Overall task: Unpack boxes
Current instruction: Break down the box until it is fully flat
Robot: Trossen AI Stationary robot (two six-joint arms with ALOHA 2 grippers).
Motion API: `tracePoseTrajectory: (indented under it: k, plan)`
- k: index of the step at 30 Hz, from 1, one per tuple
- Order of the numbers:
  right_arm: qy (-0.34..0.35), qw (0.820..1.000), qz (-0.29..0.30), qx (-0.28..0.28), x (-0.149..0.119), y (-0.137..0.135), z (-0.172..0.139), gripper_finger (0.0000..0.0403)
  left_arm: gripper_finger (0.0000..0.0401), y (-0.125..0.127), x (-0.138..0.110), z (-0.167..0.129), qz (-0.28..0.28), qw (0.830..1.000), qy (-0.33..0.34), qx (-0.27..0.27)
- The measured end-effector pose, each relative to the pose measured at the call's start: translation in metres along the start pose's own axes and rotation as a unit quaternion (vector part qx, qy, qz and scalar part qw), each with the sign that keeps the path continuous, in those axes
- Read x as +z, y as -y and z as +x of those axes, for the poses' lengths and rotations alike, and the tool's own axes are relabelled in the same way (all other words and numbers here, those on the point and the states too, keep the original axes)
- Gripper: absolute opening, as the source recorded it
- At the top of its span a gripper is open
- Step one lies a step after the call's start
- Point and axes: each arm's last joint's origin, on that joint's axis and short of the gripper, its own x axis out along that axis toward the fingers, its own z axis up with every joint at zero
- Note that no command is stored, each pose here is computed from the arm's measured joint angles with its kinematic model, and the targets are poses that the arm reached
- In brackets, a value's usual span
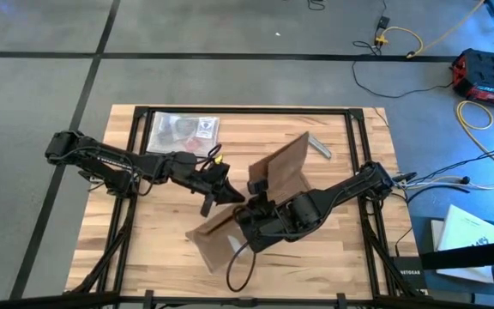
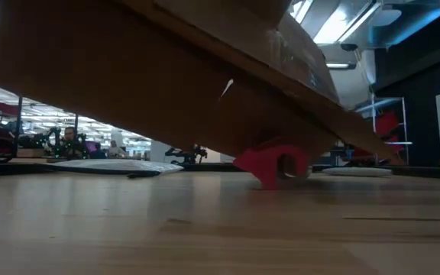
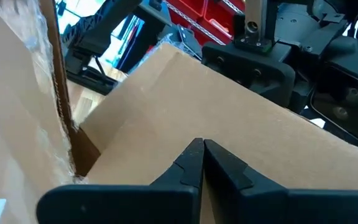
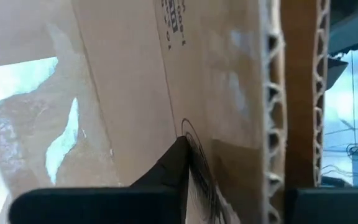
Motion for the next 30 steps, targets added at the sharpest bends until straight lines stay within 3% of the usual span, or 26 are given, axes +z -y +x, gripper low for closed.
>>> tracePoseTrajectory:
  k: [6, 16, 21, 30]
  plan:
    - [0.033, 0.999, 0.0, 0.001, 0.007, 0.001, -0.002, 0.0005, 0.0, 0.006, 0.002, 0.0, -0.049, 0.998, 0.011, -0.028]
    - [0.063, 0.998, 0.023, -0.008, 0.014, 0.003, -0.003, 0.0003, 0.0, 0.016, 0.009, -0.001, -0.115, 0.989, 0.057, -0.07]
    - [0.075, 0.997, -0.017, -0.007, 0.016, 0.003, -0.004, 0.0005, 0.0, 0.019, 0.009, -0.001, -0.117, 0.989, 0.053, -0.078]
    - [0.085, 0.979, -0.181, -0.029, 0.02, 0.005, -0.003, 0.0006, 0.0, 0.025, 0.017, -0.003, -0.115, 0.982, 0.087, -0.12]
